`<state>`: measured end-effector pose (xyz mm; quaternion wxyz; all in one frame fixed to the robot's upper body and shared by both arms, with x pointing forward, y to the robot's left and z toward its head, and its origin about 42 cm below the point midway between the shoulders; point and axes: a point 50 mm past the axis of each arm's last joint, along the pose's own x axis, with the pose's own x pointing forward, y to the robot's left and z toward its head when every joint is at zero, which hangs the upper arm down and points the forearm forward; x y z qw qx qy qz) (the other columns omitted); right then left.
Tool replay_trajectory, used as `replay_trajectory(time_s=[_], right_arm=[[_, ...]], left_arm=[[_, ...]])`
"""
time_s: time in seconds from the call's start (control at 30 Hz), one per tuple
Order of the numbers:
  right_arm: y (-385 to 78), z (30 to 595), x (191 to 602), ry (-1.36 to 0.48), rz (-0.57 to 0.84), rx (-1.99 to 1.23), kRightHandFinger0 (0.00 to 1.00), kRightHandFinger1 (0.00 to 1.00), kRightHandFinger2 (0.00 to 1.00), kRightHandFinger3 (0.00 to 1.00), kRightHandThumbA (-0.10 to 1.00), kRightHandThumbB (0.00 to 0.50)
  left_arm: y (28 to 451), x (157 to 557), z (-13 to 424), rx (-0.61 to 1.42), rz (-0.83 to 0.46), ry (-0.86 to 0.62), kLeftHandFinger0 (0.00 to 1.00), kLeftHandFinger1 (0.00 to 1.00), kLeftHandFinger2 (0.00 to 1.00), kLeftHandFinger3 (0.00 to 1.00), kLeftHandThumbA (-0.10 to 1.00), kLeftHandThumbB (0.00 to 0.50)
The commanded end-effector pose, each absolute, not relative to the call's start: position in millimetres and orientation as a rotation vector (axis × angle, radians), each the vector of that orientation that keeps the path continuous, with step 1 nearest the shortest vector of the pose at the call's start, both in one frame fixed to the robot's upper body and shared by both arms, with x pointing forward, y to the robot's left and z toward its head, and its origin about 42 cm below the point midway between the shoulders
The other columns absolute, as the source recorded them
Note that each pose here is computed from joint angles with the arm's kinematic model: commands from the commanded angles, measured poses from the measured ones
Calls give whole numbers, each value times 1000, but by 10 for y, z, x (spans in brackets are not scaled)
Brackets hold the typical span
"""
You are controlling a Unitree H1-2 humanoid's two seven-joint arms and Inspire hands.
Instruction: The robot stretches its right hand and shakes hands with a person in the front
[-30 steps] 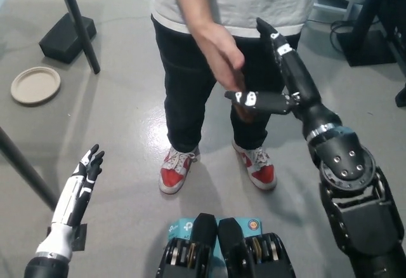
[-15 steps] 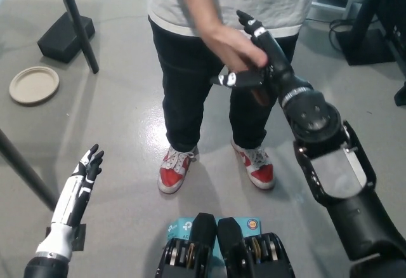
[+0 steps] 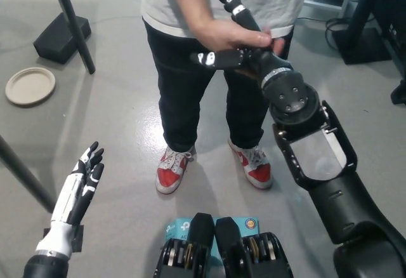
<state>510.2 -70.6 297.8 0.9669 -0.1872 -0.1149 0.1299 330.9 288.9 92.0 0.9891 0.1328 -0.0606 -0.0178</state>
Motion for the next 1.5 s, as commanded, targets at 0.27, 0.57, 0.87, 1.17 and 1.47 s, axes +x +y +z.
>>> replay_trajectory(time_s=[0.27,0.57,0.87,1.17,1.47], right_arm=[[-636,3302,5128,-422,174,-385,1000,1000,1000,1000,89,233],[-755,3409,4854,-500,201,-414,1000,1000,1000,1000,163,237],[-886,4555,3265,-990,255,-286,925,1000,1000,1000,328,265],[-964,4654,3090,-1025,262,-277,861,1000,1000,1000,316,286],[-836,4024,4442,-555,267,-480,1000,1000,1000,1000,305,255]], left_arm=[[2924,3410,1158,263,-44,-198,1000,1000,1000,1000,908,117],[2932,3418,1147,263,-42,-198,1000,1000,1000,1000,901,112],[2929,3446,1176,265,-41,-204,1000,1000,1000,1000,906,109],[2929,3478,1211,281,-42,-215,1000,1000,1000,1000,914,106],[2921,3503,1253,277,-51,-232,1000,1000,1000,1000,904,99]])
